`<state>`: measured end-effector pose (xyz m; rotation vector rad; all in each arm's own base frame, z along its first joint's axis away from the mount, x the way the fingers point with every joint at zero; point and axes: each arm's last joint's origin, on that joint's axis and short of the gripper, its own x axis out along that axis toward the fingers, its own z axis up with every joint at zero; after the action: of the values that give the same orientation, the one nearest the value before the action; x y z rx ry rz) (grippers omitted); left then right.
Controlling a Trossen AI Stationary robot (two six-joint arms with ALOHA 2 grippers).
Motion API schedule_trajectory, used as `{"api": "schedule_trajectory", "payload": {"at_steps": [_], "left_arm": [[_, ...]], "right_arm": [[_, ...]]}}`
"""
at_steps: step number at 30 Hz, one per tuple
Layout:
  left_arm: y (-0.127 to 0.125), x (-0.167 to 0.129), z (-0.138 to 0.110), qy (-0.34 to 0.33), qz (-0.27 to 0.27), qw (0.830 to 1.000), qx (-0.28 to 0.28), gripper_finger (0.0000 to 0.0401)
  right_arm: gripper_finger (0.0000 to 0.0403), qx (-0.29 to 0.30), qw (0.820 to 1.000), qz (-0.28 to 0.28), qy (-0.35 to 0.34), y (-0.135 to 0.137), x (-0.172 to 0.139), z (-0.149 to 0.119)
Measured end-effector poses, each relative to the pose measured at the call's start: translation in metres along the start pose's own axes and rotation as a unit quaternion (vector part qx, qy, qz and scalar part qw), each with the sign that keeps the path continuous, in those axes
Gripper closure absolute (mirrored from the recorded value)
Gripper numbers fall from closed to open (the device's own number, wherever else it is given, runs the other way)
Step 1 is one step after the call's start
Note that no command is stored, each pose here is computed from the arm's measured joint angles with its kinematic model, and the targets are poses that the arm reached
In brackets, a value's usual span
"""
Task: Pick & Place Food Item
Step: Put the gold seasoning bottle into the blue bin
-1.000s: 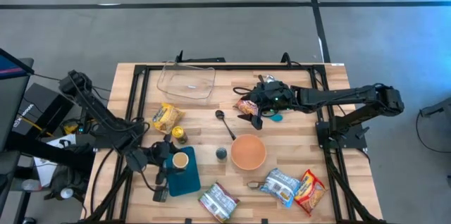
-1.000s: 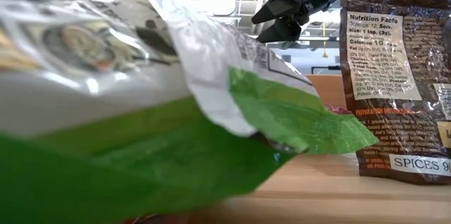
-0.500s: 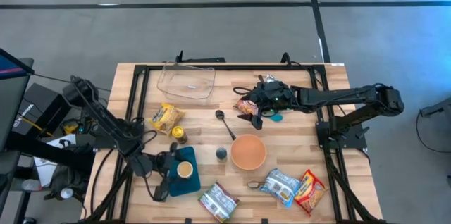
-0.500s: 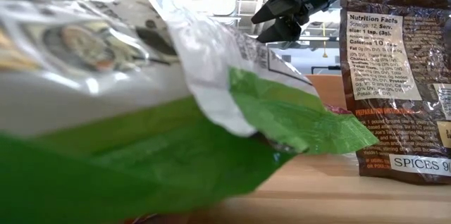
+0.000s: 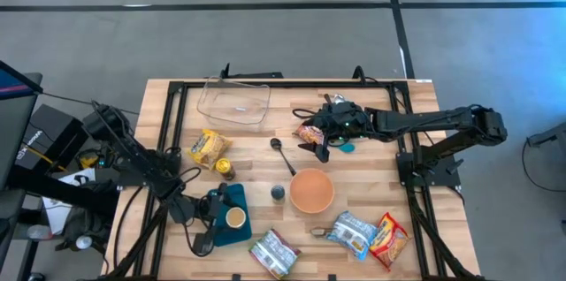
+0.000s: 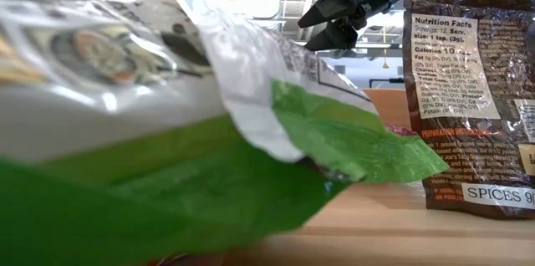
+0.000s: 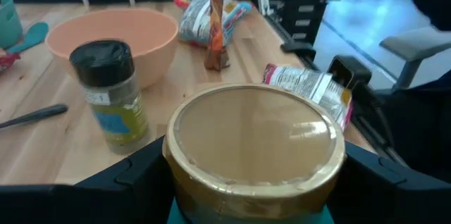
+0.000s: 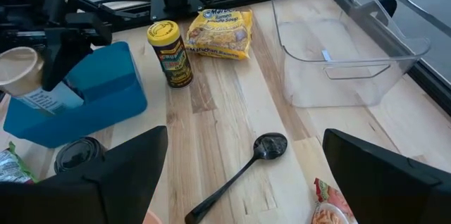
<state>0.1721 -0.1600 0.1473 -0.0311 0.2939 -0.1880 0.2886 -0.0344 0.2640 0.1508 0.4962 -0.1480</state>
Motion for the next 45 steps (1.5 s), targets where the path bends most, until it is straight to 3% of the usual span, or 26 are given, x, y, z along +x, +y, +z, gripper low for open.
{"api": "schedule_trajectory", "payload": {"at_steps": [10,16,45], "left_arm": [[-0.001,0.003,-0.002,-0.003,-0.003,1.0,-0.005,0.0117],[-0.003,0.003,-0.001,-0.005,-0.031,0.999,-0.011,0.0122],[-0.004,0.012,-0.015,0.014,-0.022,1.0,0.0,0.0116]], "right_arm": [[0.003,0.0,1.0,0.0,0.0,0.0,0.0,0.0],[0.003,0.0,1.0,0.0,0.0,0.0,0.0,0.0],[0.003,0.0,1.0,0.0,0.0,0.0,0.0,0.0]]}}
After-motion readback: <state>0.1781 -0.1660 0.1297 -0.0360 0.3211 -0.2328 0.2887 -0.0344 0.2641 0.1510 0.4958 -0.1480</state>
